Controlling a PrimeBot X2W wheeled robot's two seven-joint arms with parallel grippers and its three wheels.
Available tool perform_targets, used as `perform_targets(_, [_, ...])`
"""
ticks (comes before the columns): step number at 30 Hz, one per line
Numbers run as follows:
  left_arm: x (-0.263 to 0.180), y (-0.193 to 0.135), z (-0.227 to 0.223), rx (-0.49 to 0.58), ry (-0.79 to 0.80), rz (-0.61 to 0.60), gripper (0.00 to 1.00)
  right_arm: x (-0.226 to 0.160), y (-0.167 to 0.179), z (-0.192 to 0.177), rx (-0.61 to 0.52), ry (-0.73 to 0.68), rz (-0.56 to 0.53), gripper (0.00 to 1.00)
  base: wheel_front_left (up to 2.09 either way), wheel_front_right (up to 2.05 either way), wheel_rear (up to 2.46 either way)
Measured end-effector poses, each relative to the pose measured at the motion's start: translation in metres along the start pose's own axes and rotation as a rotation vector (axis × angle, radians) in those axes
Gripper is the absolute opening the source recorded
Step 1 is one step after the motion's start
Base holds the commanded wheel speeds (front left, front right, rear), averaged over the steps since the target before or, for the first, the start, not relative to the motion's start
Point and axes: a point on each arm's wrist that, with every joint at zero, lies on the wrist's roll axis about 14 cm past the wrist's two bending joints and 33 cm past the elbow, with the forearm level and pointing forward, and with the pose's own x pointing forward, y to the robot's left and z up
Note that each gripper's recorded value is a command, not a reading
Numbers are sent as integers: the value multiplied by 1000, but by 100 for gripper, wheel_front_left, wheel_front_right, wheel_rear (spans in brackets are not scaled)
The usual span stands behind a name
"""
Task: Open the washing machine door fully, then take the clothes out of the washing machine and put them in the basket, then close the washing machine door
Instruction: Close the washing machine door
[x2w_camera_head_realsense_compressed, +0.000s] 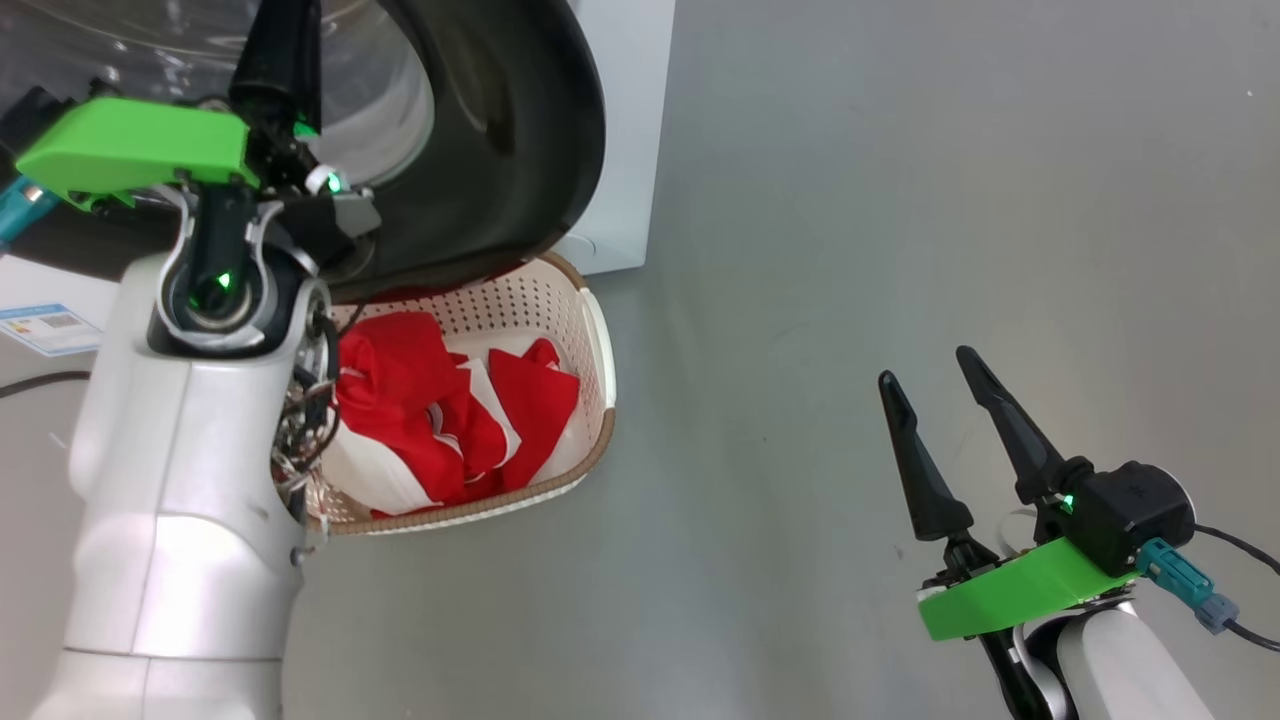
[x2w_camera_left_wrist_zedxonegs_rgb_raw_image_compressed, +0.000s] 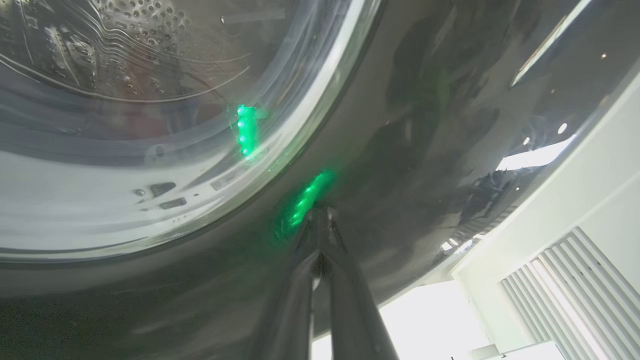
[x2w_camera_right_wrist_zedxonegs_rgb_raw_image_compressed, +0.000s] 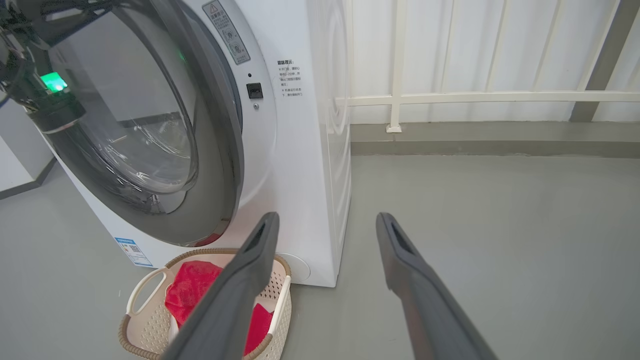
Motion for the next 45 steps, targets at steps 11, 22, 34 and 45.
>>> perform_targets(11, [-48,22,22,223,-48,81,100,-2,6,18,8,-51,14,100,0,0,0])
perform_targets(22, [-120,27,54,459,-128,125,100,-10,19,32,45,-89,44,100,0,0,0])
perform_targets(34, [-206,20,67,746,-217,132,100,-34,22,46,47,-127,46,100,0,0,0])
perform_targets(45, [-255,-13,62,1083,-261,100,100,-55,21,56,47,-161,40,100,0,0,0])
